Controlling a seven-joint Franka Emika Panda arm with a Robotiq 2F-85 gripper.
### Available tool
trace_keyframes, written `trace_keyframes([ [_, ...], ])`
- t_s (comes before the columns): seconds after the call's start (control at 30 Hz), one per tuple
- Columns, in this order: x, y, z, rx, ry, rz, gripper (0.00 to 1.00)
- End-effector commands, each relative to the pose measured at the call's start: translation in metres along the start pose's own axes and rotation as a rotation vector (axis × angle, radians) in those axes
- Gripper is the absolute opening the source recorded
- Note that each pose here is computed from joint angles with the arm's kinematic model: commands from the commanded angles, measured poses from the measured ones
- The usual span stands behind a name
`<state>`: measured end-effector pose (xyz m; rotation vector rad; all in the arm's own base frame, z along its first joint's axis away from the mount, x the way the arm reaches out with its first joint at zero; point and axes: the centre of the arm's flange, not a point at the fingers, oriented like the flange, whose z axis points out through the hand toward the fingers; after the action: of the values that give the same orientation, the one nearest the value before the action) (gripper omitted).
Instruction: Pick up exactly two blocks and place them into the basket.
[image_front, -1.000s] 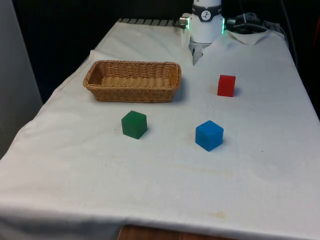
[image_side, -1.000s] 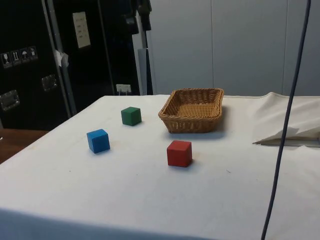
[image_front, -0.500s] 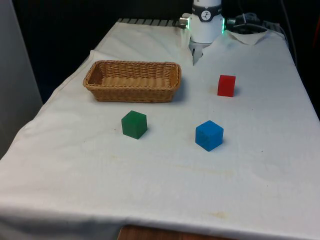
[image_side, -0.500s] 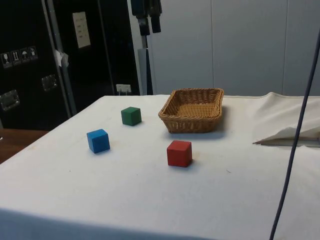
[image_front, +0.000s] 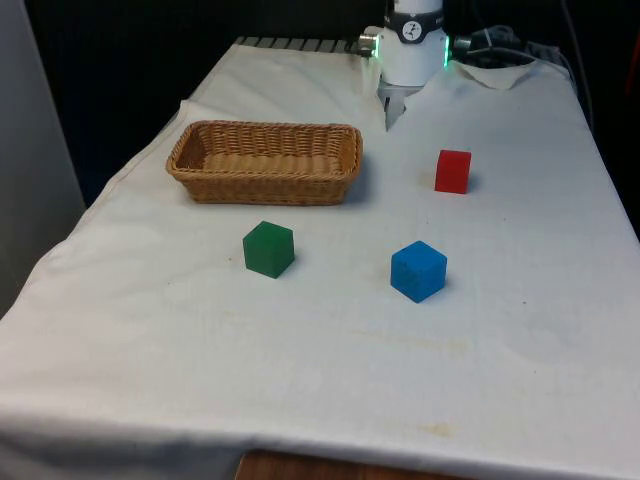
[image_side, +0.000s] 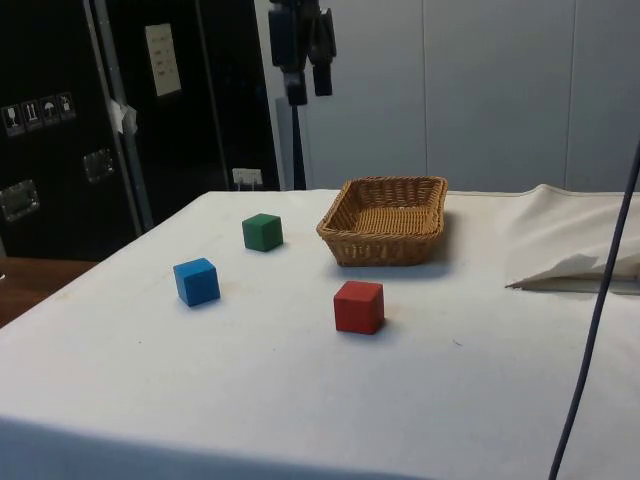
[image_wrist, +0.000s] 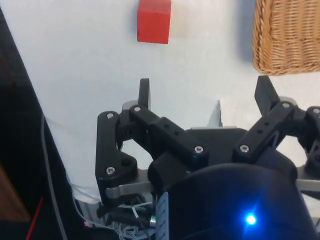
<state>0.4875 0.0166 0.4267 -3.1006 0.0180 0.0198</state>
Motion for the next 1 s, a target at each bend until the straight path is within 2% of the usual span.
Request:
trace_keyframes([
  [0.0,-0.002,-0.001,0.003,0.0,0.012,0.013,1.0],
  [0.17,-0.009,-0.005,0.022,0.0,0.009,0.045,1.0],
  [0.2,-0.008,-0.004,0.022,-0.001,-0.002,0.036,1.0],
  [0.23,-0.01,-0.005,0.025,0.0,0.009,0.049,1.0],
  [0.4,-0.019,-0.011,0.041,0.001,0.011,0.074,1.0],
  [0.47,-0.022,-0.013,0.046,0.0,0.01,0.081,1.0],
  [0.5,-0.019,-0.012,0.044,-0.002,-0.002,0.071,1.0],
  [0.53,-0.023,-0.015,0.049,0.001,0.012,0.083,1.0],
  [0.63,-0.029,-0.02,0.057,0.003,0.017,0.089,1.0],
  [0.73,-0.035,-0.029,0.066,0.005,0.031,0.088,1.0],
  [0.77,-0.033,-0.026,0.067,0.0,0.017,0.083,1.0],
  [0.8,-0.037,-0.032,0.069,0.006,0.035,0.086,1.0],
  [0.97,-0.046,-0.046,0.083,0.008,0.052,0.08,1.0],
])
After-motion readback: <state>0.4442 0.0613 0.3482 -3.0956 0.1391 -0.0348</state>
